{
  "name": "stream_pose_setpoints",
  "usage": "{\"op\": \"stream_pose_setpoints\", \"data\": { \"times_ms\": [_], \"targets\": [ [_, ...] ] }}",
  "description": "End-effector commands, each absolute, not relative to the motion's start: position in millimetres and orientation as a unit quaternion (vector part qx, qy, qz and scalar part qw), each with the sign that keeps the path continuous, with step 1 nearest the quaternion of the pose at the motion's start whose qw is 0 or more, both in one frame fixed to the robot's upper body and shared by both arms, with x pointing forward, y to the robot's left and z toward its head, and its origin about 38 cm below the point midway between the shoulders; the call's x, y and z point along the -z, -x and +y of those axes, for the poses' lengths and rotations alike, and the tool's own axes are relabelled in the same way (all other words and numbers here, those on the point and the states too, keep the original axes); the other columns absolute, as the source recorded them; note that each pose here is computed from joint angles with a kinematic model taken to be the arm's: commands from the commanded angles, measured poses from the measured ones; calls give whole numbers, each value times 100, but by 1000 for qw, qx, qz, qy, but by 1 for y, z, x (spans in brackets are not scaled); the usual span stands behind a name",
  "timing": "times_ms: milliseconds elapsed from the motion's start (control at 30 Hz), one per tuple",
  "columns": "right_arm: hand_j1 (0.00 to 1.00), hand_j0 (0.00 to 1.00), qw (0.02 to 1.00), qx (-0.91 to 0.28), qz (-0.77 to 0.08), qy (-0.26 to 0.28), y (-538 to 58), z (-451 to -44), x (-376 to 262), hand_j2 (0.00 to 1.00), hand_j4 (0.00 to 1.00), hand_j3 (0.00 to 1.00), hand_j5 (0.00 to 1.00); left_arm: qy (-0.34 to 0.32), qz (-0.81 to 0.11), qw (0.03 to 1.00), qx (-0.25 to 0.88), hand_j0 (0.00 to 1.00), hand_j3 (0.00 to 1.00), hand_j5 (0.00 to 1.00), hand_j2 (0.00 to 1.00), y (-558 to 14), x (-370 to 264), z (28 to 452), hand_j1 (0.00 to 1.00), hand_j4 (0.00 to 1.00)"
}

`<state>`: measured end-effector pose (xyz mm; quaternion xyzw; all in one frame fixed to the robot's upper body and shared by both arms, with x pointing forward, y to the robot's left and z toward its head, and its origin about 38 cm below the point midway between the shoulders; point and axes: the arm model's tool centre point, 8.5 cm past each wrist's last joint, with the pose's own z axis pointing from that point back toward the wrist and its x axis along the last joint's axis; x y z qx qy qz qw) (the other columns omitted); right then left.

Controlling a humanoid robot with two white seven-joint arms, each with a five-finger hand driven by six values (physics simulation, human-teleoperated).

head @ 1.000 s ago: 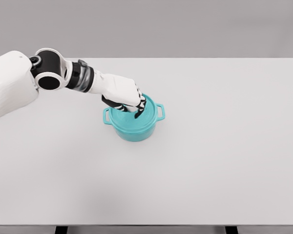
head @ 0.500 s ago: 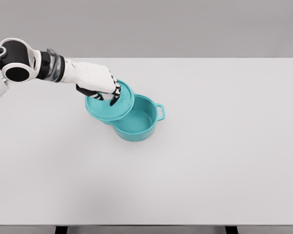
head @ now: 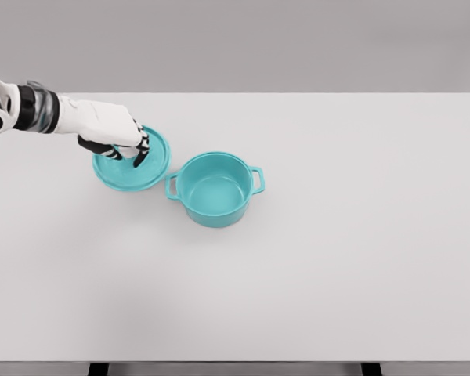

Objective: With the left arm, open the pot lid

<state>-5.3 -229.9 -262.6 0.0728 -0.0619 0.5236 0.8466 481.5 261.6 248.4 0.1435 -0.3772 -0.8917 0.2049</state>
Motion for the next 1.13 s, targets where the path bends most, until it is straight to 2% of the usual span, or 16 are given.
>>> {"op": "stream_pose_setpoints", "data": {
  "times_ms": [0, 200, 267, 300, 333, 433, 700, 800, 933, 1100],
  "targets": [
    [100, 100, 847, -524, -62, -73, 5, -230, 263, 100, 100, 100, 100, -155, -366, 221, 891, 45, 45, 45, 45, -486, -247, 275, 45, 45],
    [100, 100, 847, -524, -62, -73, 5, -230, 263, 100, 100, 100, 100, -159, -350, 236, 893, 46, 46, 46, 46, -485, -238, 291, 46, 46],
    [100, 100, 847, -524, -62, -73, 5, -230, 263, 100, 100, 100, 100, -158, -350, 236, 892, 51, 51, 51, 51, -485, -237, 291, 51, 51],
    [100, 100, 847, -524, -62, -73, 5, -230, 263, 100, 100, 100, 100, -157, -353, 237, 891, 56, 56, 56, 56, -485, -238, 291, 56, 56],
    [100, 100, 847, -524, -62, -73, 5, -230, 263, 100, 100, 100, 100, -156, -355, 239, 890, 71, 71, 71, 71, -485, -238, 291, 71, 71],
    [100, 100, 847, -524, -62, -73, 5, -230, 263, 100, 100, 100, 100, -155, -355, 243, 889, 99, 99, 99, 99, -486, -237, 292, 99, 99],
    [100, 100, 847, -524, -62, -73, 5, -230, 263, 100, 100, 100, 100, -161, -359, 248, 885, 100, 100, 100, 100, -488, -243, 297, 100, 100],
    [100, 100, 847, -524, -62, -73, 5, -230, 263, 100, 100, 100, 100, -156, -392, 331, 844, 100, 100, 100, 100, -498, -250, 338, 100, 100],
    [100, 100, 847, -524, -62, -73, 5, -230, 263, 100, 100, 100, 100, -172, -373, 424, 807, 100, 100, 100, 100, -506, -235, 398, 100, 100],
    [100, 100, 847, -524, -62, -73, 5, -230, 263, 100, 100, 100, 100, -174, -373, 428, 805, 100, 100, 100, 100, -506, -235, 401, 100, 100]
  ]
}}
